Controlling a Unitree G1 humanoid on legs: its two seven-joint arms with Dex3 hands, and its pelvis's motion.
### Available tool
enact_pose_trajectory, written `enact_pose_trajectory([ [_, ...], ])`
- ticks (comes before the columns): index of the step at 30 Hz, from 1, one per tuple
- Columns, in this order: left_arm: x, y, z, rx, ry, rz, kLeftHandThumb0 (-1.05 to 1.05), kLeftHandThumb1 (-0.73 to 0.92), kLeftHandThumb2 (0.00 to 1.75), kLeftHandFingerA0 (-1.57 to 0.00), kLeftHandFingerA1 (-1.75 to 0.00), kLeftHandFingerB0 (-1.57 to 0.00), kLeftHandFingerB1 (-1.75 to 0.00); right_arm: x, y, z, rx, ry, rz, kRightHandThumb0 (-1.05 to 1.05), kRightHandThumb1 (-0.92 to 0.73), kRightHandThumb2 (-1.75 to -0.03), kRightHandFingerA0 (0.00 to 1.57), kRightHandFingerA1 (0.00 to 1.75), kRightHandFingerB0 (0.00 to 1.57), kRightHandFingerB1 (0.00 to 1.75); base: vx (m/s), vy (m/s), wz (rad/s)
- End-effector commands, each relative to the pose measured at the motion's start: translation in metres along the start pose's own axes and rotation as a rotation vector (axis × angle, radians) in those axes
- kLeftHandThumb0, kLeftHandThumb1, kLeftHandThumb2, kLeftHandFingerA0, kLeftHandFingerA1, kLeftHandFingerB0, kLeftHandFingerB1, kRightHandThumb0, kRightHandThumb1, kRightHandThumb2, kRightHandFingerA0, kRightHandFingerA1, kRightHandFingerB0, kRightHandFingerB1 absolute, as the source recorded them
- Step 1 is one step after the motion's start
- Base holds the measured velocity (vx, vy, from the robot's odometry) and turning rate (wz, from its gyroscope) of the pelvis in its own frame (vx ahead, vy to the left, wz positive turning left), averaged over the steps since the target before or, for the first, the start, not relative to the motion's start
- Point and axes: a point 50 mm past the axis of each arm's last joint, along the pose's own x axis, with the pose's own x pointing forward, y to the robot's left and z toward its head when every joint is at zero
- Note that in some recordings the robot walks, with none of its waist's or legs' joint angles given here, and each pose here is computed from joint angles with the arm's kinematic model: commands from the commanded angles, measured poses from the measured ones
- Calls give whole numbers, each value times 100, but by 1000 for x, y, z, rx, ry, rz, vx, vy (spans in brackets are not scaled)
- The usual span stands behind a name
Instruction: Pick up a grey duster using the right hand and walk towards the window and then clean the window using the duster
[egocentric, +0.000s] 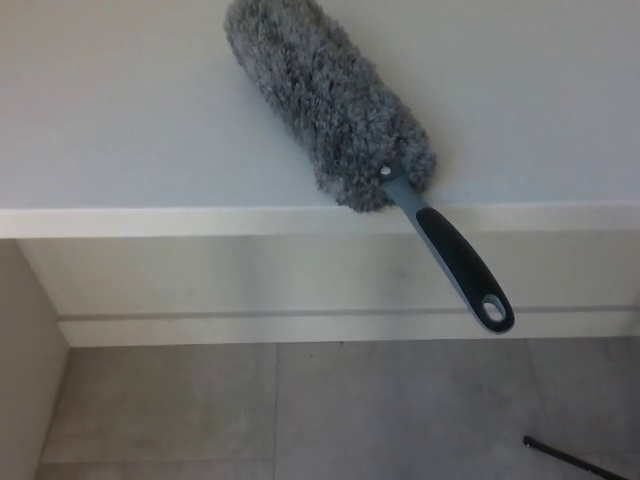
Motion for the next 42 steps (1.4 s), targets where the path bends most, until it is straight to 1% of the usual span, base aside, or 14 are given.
enact_pose_trajectory([
  [1, -2, 12, 13, -138, -177, 137, -6, 54, 103, -106, -115, -96, -88, -12, -15, 11, 80, -132, -141, -6, -61, -92, 88, 66, 68, 54, 0, 0, 0],
  [10, -5, 13, 6, -173, -168, 155, -5, 56, 100, -103, -117, -94, -88, -38, -28, 52, 74, -285, -205, -35, -71, -61, 65, 54, 48, 41, 0, 0, 0],
  [11, -6, 13, 6, -151, -172, 172, -3, 54, 105, -106, -112, -96, -84, -45, -32, 68, 101, -317, -174, -64, -52, -86, 25, 61, 17, 45, 0, 0, 0],
  [17, -9, 7, 4, -135, -175, 202, 5, 53, 111, -104, -112, -95, -87, -84, -30, 138, 59, -483, -59, -82, -70, -62, 0, 37, 11, 25, 0, 0, 0],
  [21, -9, 6, 0, -128, -151, 210, 7, 54, 108, -106, -111, -95, -85, -101, -21, 173, -99, -623, -69, -97, -60, -104, 5, 18, 9, 29, 0, 0, 0],
  [24, -8, 6, 0, -130, -143, 212, 7, 54, 108, -106, -111, -95, -85, -105, -19, 183, -152, -641, -89, -97, -60, -104, 5, 18, 9, 29, 0, 0, 0],
  [25, -8, 8, 0, -148, -145, 209, 5, 52, 109, -107, -112, -96, -85, -107, -11, 193, -196, -689, -89, -99, -72, -67, 0, 27, 10, 25, 0, 0, 0],
  [26, -8, 8, 0, -149, -148, 209, 3, 52, 111, -106, -114, -97, -83, -107, -9, 195, -208, -689, -93, -101, -61, -105, 1, 3, 12, 21, 0, 0, 0],
  [29, -8, 9, 2, -152, -158, 215, 3, 52, 110, -106, -115, -98, -86, -103, -3, 201, -211, -679, -86, -96, -57, -101, 0, 7, 13, 24, 0, 0, 0],
  [30, -8, 9, 2, -149, -156, 216, 3, 53, 109, -104, -114, -97, -85, -102, -2, 202, -213, -674, -85, -97, -71, -62, 0, 23, 10, 25, 0, 0, 0],
  [32, -8, 8, 1, -138, -150, 217, 3, 52, 111, -105, -115, -96, -85, -97, 2, 206, -234, -650, -54, -100, -61, -100, 0, 1, 10, 16, 0, 0, 0],
  [36, -9, 6, 0, -152, -140, 216, 5, 52, 110, -105, -114, -96, -85, -86, 8, 211, -288, -623, -49, -98, -59, -99, 0, 3, 7, 19, 0, 0, 0],
  [37, -9, 6, -1, -149, -137, 217, 2, 54, 107, -106, -115, -97, -83, -84, 9, 212, -278, -614, -41, -94, -67, -62, 0, 18, 8, 24, 0, 0, 0],
  [42, -11, 6, -4, -160, -146, 218, 1, 52, 110, -104, -117, -100, -87, -67, 17, 222, -265, -581, -7, -96, -59, -97, 0, 0, 10, 20, 0, 0, 0],
])
